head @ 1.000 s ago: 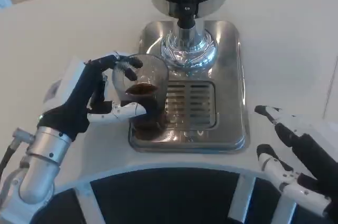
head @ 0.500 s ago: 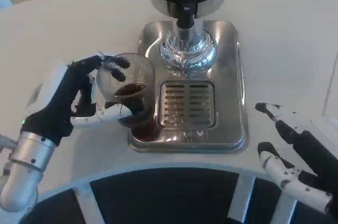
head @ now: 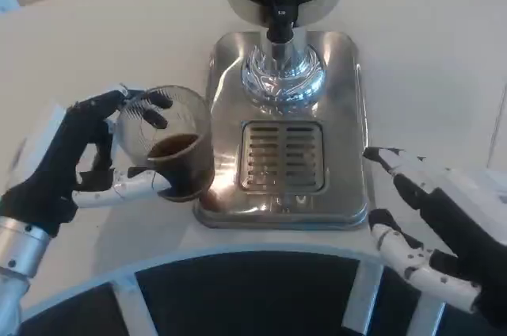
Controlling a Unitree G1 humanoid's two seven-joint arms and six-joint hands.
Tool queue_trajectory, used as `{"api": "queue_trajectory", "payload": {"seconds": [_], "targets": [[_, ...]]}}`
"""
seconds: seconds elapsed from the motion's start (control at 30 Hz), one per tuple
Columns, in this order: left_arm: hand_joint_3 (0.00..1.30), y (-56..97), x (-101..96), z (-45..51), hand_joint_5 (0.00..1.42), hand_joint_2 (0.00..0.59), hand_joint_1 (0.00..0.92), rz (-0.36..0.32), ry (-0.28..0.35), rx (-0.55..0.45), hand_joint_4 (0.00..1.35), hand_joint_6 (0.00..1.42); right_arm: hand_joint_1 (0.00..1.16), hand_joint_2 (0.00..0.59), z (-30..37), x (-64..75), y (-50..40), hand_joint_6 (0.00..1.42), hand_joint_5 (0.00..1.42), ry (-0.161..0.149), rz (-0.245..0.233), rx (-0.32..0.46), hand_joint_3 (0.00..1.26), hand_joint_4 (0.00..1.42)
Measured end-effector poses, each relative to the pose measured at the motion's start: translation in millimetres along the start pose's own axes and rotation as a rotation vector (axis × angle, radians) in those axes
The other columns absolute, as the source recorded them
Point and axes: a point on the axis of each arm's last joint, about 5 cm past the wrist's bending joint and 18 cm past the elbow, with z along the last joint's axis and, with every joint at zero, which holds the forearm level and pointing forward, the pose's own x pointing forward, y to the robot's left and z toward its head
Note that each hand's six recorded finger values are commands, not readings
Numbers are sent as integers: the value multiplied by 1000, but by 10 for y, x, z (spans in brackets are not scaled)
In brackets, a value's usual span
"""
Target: Grasp the cup under the faucet to collect the drink, then remove the cup.
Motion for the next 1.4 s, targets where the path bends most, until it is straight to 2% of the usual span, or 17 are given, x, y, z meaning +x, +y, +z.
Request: {"api": "queue_trajectory", "payload": {"seconds": [0.23,0.5,0.9,1.13,1.4], "targets": [[997,56,-114,23,1424,29,573,-6,-4,-11,1207,1344,180,544,22,7,11,0,0,-10,9,-31,10,0],[997,102,-269,101,1424,24,579,-30,-29,-22,1207,1346,190,547,92,11,59,0,0,-42,31,-95,0,0],[997,117,-397,171,1424,21,582,-65,-46,-33,1207,1346,196,547,135,5,123,0,0,-66,67,-122,0,0],[997,122,-484,206,1424,21,582,-94,-47,-43,1207,1344,199,547,191,1,165,0,0,-83,90,-143,0,0],[997,138,-528,245,1424,21,582,-112,-61,-60,1207,1344,201,547,244,-19,219,0,0,-87,116,-153,0,0]]}}
